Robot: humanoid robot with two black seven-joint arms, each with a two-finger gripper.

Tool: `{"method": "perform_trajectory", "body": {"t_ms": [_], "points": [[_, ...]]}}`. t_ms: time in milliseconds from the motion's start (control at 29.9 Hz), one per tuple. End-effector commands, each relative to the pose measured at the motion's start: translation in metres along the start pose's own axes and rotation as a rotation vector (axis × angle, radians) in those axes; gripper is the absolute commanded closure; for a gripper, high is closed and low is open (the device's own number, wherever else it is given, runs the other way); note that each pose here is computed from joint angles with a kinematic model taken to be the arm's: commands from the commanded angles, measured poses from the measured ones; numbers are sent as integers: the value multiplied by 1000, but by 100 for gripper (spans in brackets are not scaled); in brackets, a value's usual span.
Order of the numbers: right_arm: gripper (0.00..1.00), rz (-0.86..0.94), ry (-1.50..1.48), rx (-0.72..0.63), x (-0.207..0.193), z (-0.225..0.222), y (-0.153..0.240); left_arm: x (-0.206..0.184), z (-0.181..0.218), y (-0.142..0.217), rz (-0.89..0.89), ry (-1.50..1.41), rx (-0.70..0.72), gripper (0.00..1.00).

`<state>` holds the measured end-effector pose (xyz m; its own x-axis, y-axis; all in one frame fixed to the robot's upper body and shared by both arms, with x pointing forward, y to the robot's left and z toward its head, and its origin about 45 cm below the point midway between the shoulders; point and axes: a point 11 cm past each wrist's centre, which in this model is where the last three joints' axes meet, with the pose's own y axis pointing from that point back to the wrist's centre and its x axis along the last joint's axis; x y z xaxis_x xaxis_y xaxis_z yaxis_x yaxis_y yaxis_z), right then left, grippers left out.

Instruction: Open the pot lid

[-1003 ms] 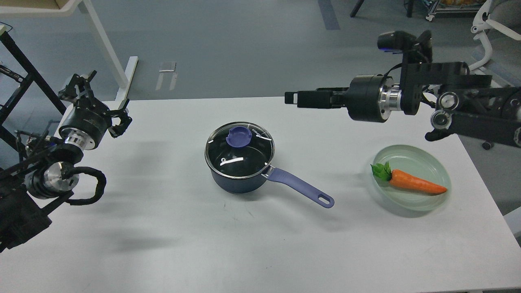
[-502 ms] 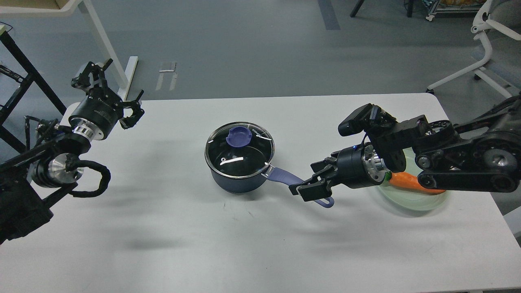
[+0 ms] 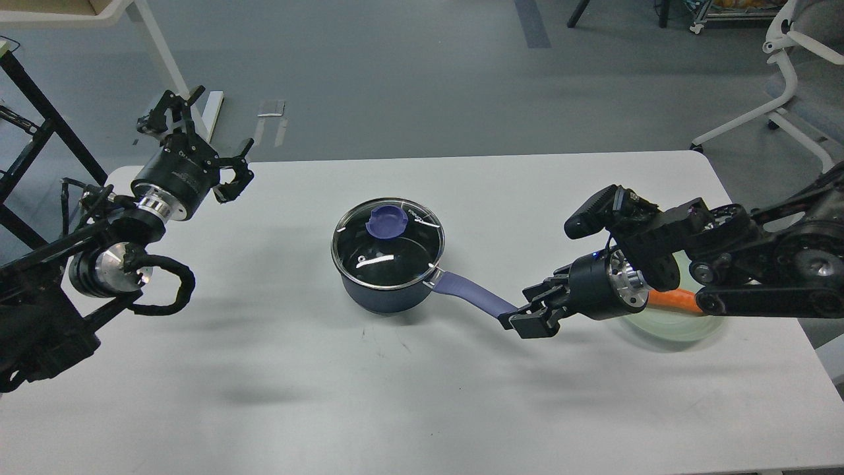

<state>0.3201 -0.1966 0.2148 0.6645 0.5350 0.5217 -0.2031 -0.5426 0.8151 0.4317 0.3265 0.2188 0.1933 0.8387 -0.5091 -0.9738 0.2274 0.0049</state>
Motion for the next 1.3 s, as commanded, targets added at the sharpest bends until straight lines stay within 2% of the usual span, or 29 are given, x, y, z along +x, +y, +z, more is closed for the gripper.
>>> {"method": "perform_trajectory", "body": {"t_ms": [0, 234, 569, 769, 1070, 1271], "points": [[41, 7, -4, 3, 0, 0, -1, -4, 3, -3, -13, -14, -5, 0], [47, -5, 15, 9, 1, -5, -6, -11, 2, -8, -33, -19, -4, 0], [74, -20, 41, 17, 3, -11, -12, -11, 3, -7, -35, -23, -2, 0], [77, -19, 42, 17, 4, -11, -12, -20, 6, -12, -71, -73, 0, 0], [80, -19, 34, 13, 3, -9, -9, -86, 16, -34, -347, -491, 62, 0], [80, -15, 40, 9, 6, -8, -8, -148, 5, -29, -638, -910, 51, 0]]}}
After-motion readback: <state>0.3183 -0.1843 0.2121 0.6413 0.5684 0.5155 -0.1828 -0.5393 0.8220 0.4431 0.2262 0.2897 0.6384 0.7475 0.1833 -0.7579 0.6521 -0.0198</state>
